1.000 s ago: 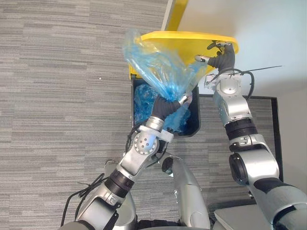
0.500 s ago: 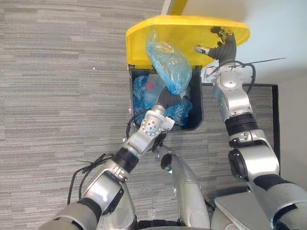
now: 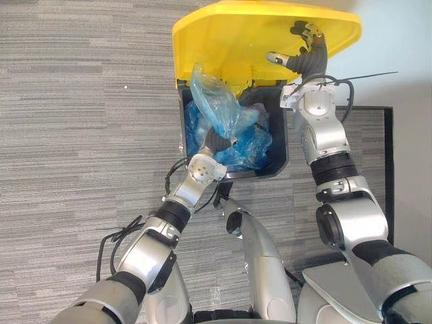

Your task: Gather rubbish on tea table into small bin, then transfer packed bag to large trash can.

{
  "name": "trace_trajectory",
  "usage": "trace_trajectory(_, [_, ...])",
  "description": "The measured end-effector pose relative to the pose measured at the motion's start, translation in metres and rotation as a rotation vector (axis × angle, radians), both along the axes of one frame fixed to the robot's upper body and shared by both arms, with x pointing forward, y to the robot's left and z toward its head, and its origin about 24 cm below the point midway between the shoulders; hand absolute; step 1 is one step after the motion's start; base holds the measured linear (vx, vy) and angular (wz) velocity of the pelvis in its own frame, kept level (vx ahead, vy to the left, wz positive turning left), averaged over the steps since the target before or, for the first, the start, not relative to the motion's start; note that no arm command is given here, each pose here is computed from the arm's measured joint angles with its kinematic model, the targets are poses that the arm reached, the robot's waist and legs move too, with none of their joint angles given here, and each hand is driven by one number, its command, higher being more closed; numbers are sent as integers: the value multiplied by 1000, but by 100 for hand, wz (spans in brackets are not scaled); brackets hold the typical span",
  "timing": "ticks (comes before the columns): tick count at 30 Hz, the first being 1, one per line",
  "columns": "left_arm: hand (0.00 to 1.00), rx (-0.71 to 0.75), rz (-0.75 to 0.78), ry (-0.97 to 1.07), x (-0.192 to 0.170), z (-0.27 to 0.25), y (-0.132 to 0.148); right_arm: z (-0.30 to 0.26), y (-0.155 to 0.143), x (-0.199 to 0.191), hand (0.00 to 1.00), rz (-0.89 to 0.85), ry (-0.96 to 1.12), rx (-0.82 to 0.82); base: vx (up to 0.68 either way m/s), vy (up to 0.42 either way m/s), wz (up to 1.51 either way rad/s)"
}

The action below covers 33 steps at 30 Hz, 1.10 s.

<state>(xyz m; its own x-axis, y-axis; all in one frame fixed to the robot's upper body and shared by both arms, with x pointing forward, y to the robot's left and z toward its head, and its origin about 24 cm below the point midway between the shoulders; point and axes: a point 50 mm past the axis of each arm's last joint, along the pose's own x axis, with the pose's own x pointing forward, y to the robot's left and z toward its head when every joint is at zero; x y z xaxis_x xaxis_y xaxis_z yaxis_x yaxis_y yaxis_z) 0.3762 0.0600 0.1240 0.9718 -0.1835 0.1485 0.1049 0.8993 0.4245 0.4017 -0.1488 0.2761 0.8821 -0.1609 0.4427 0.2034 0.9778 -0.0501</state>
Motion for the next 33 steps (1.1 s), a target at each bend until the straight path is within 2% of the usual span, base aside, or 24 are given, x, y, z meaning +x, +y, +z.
trace_trajectory(13, [0, 158, 38, -51, 4, 6, 0, -1, 5, 1, 0, -4, 8, -39, -61, -10, 1])
trace_trajectory(17, [0, 250, 10, -115, -1, 9, -4, -25, 8, 1, 0, 7, 67, -81, -79, -8, 5])
trace_trajectory(20, [0, 268, -15, -180, -9, 16, -7, -47, 4, -1, 0, -5, 108, -101, -63, -12, 4])
trace_trajectory(25, [0, 250, -21, -172, -24, 0, -2, -85, -2, -7, 0, -12, 197, -136, -22, -16, 6])
trace_trajectory(30, [0, 115, -25, -54, -47, -37, 18, -122, -13, -15, 0, -31, 295, -176, -5, -23, 9])
trace_trajectory(33, [0, 14, 26, 53, -59, -62, 36, -147, -19, -22, 0, -36, 365, -181, -8, -8, 2])
